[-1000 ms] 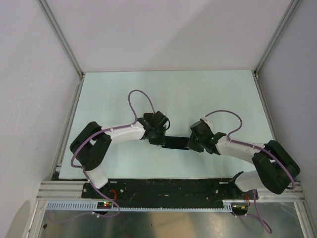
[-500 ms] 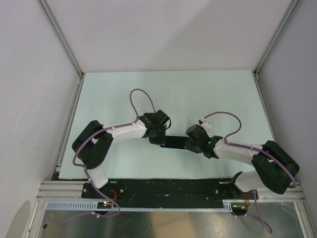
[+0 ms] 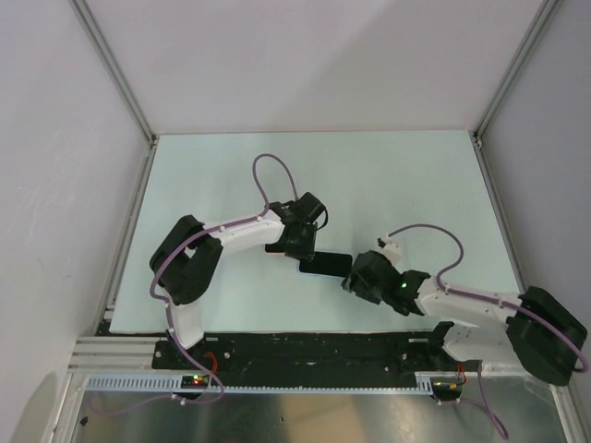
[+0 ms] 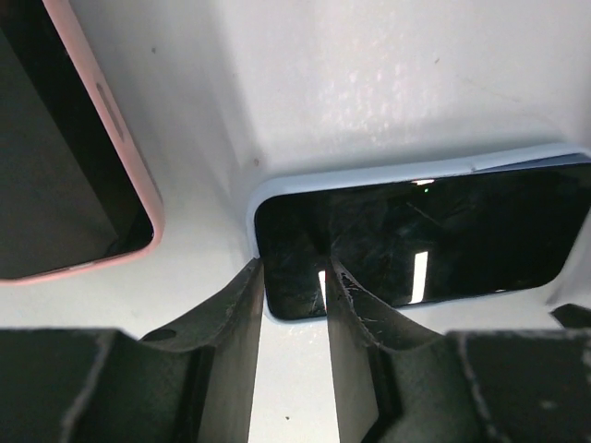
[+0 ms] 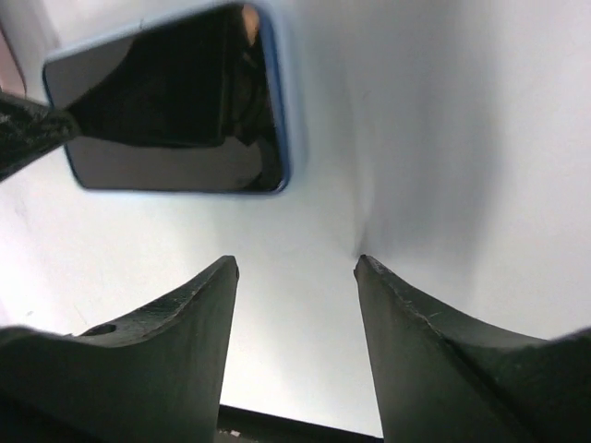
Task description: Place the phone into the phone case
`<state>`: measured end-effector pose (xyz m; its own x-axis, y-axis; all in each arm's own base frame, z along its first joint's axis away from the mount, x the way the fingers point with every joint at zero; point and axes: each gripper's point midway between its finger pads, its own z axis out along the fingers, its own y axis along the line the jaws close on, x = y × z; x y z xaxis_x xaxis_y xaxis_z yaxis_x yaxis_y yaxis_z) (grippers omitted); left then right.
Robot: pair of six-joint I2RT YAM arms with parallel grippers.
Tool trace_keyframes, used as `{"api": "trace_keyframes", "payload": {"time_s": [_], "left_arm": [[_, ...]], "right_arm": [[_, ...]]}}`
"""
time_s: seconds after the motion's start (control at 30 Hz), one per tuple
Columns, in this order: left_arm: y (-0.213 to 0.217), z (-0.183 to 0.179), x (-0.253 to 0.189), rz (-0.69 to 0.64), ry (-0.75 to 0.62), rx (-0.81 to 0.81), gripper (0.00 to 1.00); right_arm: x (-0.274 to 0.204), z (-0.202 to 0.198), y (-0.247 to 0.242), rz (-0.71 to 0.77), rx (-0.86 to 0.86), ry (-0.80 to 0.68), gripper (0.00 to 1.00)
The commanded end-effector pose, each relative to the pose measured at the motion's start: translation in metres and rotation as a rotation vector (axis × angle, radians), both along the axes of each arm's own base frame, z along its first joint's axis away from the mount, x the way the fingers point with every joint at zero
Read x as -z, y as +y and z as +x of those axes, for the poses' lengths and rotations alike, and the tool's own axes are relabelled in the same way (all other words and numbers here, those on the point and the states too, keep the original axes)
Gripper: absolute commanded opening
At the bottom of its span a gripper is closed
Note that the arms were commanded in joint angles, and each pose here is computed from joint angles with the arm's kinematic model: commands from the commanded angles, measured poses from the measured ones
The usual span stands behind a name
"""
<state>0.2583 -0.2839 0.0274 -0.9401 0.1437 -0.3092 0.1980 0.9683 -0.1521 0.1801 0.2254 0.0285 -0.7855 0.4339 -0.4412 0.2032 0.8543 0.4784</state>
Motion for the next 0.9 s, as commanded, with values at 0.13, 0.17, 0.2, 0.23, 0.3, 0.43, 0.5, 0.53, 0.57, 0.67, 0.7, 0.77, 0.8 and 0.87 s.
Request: {"api": "trace_keyframes", "payload": {"time_s": [0.13, 0.17, 0.2, 0.23, 0.3, 0.43, 0.5, 0.53, 0.57, 0.67, 0.7, 0.77, 0.8, 0.87], "left_arm": [[-0.007, 0.034, -0.081, -0.144, -0.226, -0.006, 0.42], [-0.004, 0.03, -0.087, -0.153, -0.238, -0.008, 0.42], [0.0, 0.027, -0.091, -0.159, -0.243, -0.014, 0.43], [0.005, 0.021, -0.092, -0.165, -0.243, -0.019, 0.43], [0.012, 0.006, -0.091, -0.176, -0.232, -0.034, 0.4], [0.017, -0.023, -0.073, -0.172, -0.201, -0.064, 0.32], [0.016, -0.035, -0.063, -0.18, -0.183, -0.073, 0.26], [0.014, -0.04, -0.058, -0.186, -0.174, -0.075, 0.24], [0.014, -0.044, -0.053, -0.188, -0.162, -0.081, 0.21], [0.01, -0.052, -0.037, -0.196, -0.137, -0.088, 0.15], [0.009, -0.053, -0.033, -0.197, -0.131, -0.091, 0.12], [0.008, -0.052, -0.026, -0.19, -0.129, -0.099, 0.06], [0.009, -0.05, -0.022, -0.183, -0.131, -0.104, 0.04], [0.01, -0.047, -0.015, -0.169, -0.126, -0.105, 0.02]], "right_arm": [[-0.049, 0.042, -0.054, -0.065, 0.025, -0.063, 0.61], [-0.055, 0.053, -0.057, -0.067, 0.017, -0.085, 0.61], [-0.057, 0.065, -0.056, -0.063, 0.001, -0.104, 0.6], [-0.062, 0.077, -0.052, -0.051, -0.035, -0.118, 0.6], [-0.063, 0.098, -0.047, -0.064, -0.083, -0.102, 0.56], [-0.048, 0.126, -0.033, -0.138, -0.145, -0.061, 0.53], [-0.039, 0.135, -0.027, -0.149, -0.169, -0.042, 0.52], [-0.036, 0.138, -0.023, -0.15, -0.181, -0.033, 0.5], [-0.03, 0.14, -0.021, -0.158, -0.19, -0.018, 0.48], [-0.018, 0.143, -0.013, -0.179, -0.226, 0.002, 0.46], [-0.014, 0.142, -0.01, -0.187, -0.237, 0.009, 0.46], [-0.008, 0.137, -0.006, -0.202, -0.26, 0.023, 0.46], [-0.005, 0.134, -0.004, -0.214, -0.271, 0.026, 0.46], [-0.001, 0.126, -0.001, -0.244, -0.29, 0.033, 0.45]]}}
